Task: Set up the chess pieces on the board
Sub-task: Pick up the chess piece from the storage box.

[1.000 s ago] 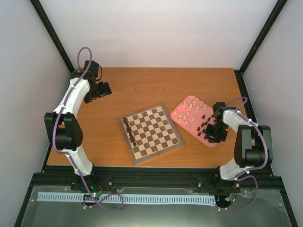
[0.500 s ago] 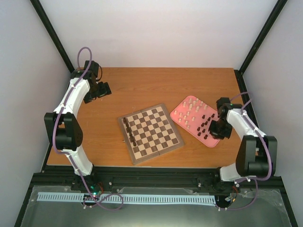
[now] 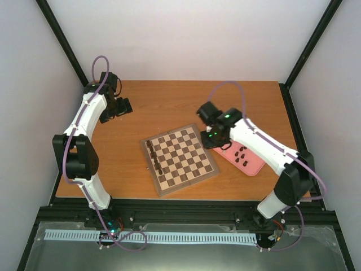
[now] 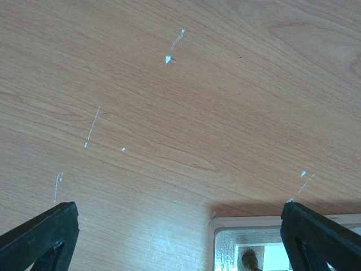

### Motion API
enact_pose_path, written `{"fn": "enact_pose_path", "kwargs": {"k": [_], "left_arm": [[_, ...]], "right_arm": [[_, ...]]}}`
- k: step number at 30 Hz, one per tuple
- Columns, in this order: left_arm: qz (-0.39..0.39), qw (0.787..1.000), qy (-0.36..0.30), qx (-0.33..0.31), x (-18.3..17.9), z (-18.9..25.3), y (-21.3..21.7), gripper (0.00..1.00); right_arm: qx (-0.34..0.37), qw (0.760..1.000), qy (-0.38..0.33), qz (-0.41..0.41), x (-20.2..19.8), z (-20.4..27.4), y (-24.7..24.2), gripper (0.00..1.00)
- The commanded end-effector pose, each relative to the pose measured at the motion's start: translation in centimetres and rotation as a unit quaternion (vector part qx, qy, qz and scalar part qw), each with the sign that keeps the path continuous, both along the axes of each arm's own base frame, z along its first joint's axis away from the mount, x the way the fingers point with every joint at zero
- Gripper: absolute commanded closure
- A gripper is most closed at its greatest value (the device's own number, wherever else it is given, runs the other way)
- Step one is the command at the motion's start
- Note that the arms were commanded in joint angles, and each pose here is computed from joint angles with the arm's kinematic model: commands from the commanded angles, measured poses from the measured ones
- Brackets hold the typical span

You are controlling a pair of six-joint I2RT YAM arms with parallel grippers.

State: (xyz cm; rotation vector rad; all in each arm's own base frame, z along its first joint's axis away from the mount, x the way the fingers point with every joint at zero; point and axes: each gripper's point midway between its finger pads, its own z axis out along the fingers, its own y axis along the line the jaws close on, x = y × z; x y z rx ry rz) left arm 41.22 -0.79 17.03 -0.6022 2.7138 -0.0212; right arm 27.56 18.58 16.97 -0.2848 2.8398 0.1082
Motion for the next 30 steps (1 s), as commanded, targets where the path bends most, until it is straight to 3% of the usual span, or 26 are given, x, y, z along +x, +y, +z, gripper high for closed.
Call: {"fn": "enact_pose_path", "kwargs": {"k": [1, 14, 30], "left_arm": [[0.000, 1.000, -0.016, 0.000, 0.4, 1.3, -0.2, 0.00], [0.003, 1.000, -0.026, 0.016, 1.0, 1.8, 0.3, 0.00], [0.002, 0.999, -0.032, 0.011, 0.2, 2.0, 0.2, 0.00]], "right_arm": [[-0.014, 0.998, -0.010, 0.054, -0.9, -0.9, 4.7, 0.97], [-0.013, 0.972, -0.030, 0.233, -7.3, -3.8, 17.0, 0.97], [-0.017, 0.951, 0.015, 0.310, -10.6, -7.8, 21.4, 0.97]]}}
